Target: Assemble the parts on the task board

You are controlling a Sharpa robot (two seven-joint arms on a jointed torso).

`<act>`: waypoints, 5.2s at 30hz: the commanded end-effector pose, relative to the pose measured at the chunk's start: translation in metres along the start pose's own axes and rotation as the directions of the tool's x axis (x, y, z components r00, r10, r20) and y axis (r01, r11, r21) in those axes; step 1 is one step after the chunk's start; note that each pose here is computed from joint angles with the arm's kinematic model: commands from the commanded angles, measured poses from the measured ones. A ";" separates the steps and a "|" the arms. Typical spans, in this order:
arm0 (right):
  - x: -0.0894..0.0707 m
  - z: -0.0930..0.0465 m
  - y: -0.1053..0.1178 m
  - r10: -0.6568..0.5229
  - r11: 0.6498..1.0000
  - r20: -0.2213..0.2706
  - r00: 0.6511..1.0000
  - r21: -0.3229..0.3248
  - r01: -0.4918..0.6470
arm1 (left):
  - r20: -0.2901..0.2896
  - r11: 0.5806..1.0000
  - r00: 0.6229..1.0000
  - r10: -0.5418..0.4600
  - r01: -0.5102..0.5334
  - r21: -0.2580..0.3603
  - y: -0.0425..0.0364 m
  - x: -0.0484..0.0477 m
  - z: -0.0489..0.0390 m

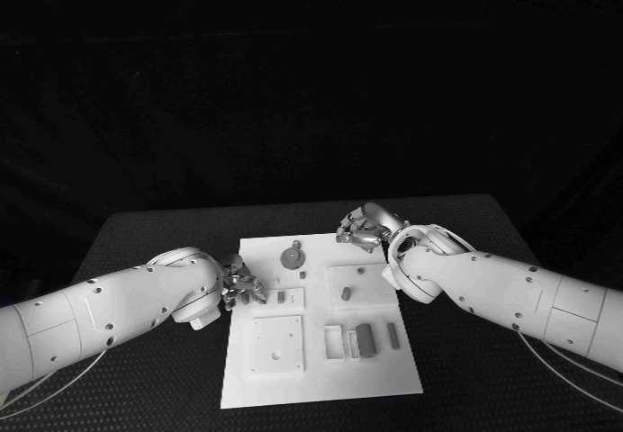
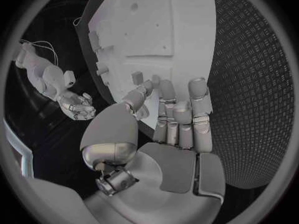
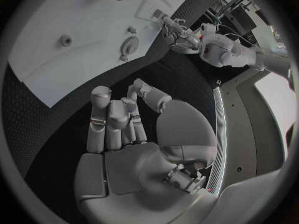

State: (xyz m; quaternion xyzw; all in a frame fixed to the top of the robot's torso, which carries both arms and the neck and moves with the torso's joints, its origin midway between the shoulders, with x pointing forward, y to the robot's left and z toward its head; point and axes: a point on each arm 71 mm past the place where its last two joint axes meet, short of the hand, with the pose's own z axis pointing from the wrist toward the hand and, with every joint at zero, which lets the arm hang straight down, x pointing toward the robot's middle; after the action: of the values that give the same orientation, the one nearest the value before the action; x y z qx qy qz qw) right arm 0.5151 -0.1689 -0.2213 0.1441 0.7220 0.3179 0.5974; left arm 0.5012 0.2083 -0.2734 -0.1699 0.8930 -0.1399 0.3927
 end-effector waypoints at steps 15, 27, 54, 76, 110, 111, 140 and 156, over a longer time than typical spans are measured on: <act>0.000 0.000 0.001 -0.004 1.000 -0.010 1.000 -0.008 0.004 | 0.009 1.000 1.000 0.019 -0.019 -0.002 -0.0032 0.0031 0.0008; 0.000 0.000 0.001 -0.004 1.000 -0.011 1.000 -0.008 0.004 | 0.008 1.000 1.000 0.003 -0.003 0.011 -0.0083 0.0047 0.0019; 0.000 0.000 0.000 -0.004 1.000 -0.013 1.000 -0.008 0.004 | 0.007 0.999 0.999 0.038 -0.038 0.006 -0.0091 0.0053 0.0020; 0.000 0.000 0.000 -0.003 1.000 -0.013 1.000 -0.008 0.003 | 0.039 0.994 0.993 0.107 -0.107 -0.002 -0.0087 0.0029 0.0023; 0.000 0.000 0.000 -0.004 1.000 -0.015 1.000 -0.008 0.003 | 0.005 0.995 0.995 0.101 -0.101 -0.020 -0.0089 0.0057 0.0030; 0.000 0.000 0.000 -0.004 1.000 -0.015 1.000 -0.008 0.004 | 0.006 0.995 0.995 0.100 -0.100 -0.019 -0.0089 0.0055 0.0030; 0.000 0.000 0.000 -0.005 1.000 -0.017 1.000 -0.007 0.004 | 0.024 0.997 0.997 0.078 -0.078 -0.003 -0.0105 0.0044 0.0031; 0.000 0.000 0.000 -0.005 1.000 -0.018 1.000 -0.007 0.005 | 0.035 0.998 0.997 0.068 -0.068 0.007 -0.0100 0.0033 0.0026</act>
State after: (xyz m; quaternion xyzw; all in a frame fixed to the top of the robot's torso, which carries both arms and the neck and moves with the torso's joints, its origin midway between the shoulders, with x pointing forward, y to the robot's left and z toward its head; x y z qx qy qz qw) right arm 0.5151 -0.1701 -0.2218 0.1432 0.7246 0.3173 0.5949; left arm 0.5029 0.2001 -0.2745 -0.1380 0.8939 -0.1164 0.4103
